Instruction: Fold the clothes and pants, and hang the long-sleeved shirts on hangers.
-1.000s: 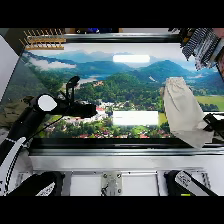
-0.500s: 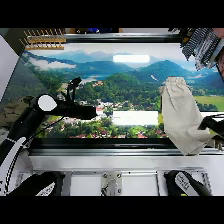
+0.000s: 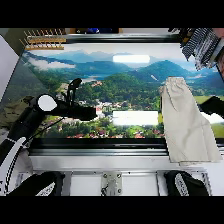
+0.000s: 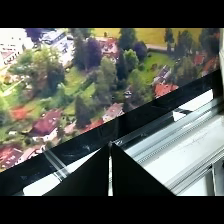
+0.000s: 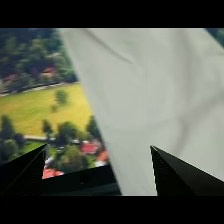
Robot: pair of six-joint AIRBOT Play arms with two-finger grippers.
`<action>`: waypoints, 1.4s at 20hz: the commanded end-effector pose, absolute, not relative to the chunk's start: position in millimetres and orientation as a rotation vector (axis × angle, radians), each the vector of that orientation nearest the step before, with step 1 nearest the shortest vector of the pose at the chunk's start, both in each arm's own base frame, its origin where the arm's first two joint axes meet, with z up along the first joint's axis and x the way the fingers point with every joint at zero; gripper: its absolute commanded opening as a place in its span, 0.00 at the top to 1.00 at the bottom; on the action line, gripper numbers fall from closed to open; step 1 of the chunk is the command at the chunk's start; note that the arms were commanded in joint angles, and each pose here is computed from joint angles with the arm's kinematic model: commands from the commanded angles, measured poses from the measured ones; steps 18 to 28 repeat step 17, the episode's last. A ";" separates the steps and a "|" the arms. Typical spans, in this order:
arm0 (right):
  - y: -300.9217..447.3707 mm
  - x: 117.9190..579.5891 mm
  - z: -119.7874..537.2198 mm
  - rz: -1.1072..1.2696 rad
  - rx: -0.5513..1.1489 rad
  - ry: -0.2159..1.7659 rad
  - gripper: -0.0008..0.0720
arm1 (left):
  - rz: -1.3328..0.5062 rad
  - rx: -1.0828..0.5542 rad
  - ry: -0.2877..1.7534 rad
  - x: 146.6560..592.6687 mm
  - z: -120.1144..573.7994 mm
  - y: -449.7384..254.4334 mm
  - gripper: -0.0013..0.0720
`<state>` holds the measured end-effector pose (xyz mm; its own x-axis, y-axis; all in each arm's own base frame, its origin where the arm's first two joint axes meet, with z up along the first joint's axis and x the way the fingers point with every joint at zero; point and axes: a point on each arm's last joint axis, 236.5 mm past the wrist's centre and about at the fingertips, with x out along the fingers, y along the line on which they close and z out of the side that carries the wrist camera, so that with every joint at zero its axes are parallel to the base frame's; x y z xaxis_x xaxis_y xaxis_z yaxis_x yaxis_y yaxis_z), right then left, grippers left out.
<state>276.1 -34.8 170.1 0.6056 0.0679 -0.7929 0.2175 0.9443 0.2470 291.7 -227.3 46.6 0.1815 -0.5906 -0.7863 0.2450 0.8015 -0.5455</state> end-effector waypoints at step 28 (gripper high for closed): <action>104.2 261.5 193.9 0.410 0.242 0.911 0.98 | -0.605 -0.330 1.258 292.1 46.9 -227.4 0.96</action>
